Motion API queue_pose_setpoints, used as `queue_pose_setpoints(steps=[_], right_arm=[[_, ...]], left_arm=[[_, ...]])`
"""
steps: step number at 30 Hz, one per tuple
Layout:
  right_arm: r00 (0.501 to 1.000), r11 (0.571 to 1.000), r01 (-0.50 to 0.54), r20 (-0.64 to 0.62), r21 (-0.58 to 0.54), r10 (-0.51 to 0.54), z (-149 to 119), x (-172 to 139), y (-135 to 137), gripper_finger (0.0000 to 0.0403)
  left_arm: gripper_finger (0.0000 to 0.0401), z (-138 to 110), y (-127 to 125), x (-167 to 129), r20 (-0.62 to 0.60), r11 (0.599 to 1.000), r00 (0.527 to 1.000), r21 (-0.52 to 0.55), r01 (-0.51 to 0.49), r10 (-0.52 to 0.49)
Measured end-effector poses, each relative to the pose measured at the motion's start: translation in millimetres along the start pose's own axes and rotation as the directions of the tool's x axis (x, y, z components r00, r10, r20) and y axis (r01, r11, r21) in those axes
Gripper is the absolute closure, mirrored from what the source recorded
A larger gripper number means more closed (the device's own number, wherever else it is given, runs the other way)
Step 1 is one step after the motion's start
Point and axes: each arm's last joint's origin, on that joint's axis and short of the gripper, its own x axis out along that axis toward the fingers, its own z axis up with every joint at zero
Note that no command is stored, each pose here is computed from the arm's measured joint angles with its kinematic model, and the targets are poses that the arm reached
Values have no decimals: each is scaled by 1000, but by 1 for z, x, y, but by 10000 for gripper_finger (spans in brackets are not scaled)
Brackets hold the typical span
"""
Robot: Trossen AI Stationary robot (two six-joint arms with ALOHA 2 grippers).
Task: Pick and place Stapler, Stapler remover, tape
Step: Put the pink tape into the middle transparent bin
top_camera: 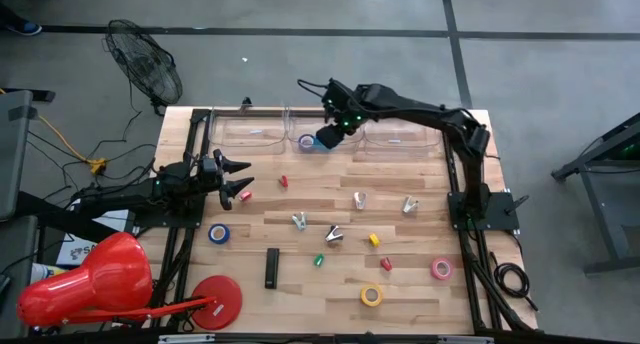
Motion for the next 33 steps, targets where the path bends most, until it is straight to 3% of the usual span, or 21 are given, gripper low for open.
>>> queue_pose_setpoints(steps=[6, 13, 23, 33], right_arm=[[997, 995, 63, -40, -83, -67, -34, -33, 16, 256], [992, 993, 39, -113, -115, -53, -104, -44, 21, 258], [975, 996, -47, -214, 81, 63, -214, -53, 16, 258], [946, 968, -94, -282, 231, 159, -289, -38, 32, 258]], left_arm=[[171, 0, 0, 0, 0, 1000, 1000, 0, 0, 0], [171, 0, 0, 0, 0, 1000, 1000, 0, 0, 0], [171, 0, 0, 0, 0, 1000, 1000, 0, 0, 0], [171, 0, 0, 0, 0, 1000, 1000, 0, 0, 0]])
